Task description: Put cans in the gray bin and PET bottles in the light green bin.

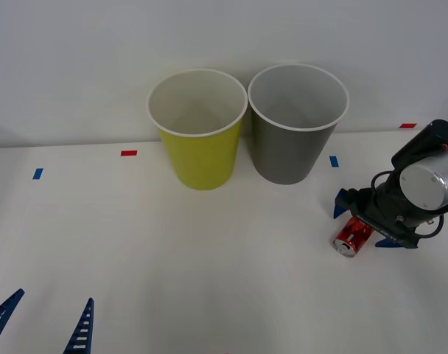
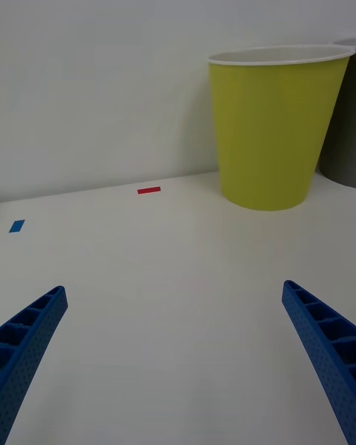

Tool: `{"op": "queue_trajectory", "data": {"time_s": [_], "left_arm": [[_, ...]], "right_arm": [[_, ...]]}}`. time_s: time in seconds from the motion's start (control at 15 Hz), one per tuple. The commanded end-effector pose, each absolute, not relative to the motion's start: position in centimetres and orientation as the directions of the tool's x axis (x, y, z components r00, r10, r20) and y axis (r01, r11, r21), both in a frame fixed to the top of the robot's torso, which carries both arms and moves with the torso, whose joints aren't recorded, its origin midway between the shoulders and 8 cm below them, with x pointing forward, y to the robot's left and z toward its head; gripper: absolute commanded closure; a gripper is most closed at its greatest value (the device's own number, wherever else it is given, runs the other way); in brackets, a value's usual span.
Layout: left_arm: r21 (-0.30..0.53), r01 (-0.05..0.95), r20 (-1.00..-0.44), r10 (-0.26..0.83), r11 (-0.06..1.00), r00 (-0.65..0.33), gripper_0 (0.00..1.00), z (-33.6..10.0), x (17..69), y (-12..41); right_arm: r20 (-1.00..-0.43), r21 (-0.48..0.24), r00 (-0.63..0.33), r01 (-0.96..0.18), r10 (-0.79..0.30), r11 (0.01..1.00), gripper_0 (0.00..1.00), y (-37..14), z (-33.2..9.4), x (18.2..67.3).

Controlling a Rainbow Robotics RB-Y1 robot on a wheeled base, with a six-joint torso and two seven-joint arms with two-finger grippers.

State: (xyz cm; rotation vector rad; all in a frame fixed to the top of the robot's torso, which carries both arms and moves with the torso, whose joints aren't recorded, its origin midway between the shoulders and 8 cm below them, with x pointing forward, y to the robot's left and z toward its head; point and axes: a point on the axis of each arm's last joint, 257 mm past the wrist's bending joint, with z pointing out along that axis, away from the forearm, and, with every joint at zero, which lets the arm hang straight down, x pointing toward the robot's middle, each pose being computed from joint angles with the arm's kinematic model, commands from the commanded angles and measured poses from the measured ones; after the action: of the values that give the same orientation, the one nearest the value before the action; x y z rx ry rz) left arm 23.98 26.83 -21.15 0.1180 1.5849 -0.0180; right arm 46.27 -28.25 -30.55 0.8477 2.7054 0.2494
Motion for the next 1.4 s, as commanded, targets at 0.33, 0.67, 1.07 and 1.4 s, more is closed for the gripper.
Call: {"op": "queue_trajectory", "data": {"time_s": [0.33, 0.67, 1.07, 1.4], "left_arm": [[0.063, 0.087, -0.998, 0.064, 0.994, -0.013, 0.00, -21.15, 23.98, 26.83], [0.063, 0.087, -0.998, 0.064, 0.994, -0.013, 0.00, -21.15, 23.98, 26.83], [0.063, 0.087, -0.998, 0.064, 0.994, -0.013, 0.00, -21.15, 23.98, 26.83], [0.063, 0.087, -0.998, 0.064, 0.994, -0.013, 0.00, -21.15, 23.98, 26.83]], "right_arm": [[-0.223, 0.239, -0.786, 0.529, 0.577, 0.814, 0.00, -28.48, -30.80, 46.08], [-0.218, 0.242, -0.782, 0.535, 0.583, 0.809, 0.00, -28.41, -30.80, 46.04], [-0.214, 0.241, -0.785, 0.534, 0.581, 0.811, 0.40, -28.28, -30.94, 45.91], [-0.221, 0.225, -0.789, 0.530, 0.573, 0.817, 0.82, -28.40, -30.90, 45.73]]}}
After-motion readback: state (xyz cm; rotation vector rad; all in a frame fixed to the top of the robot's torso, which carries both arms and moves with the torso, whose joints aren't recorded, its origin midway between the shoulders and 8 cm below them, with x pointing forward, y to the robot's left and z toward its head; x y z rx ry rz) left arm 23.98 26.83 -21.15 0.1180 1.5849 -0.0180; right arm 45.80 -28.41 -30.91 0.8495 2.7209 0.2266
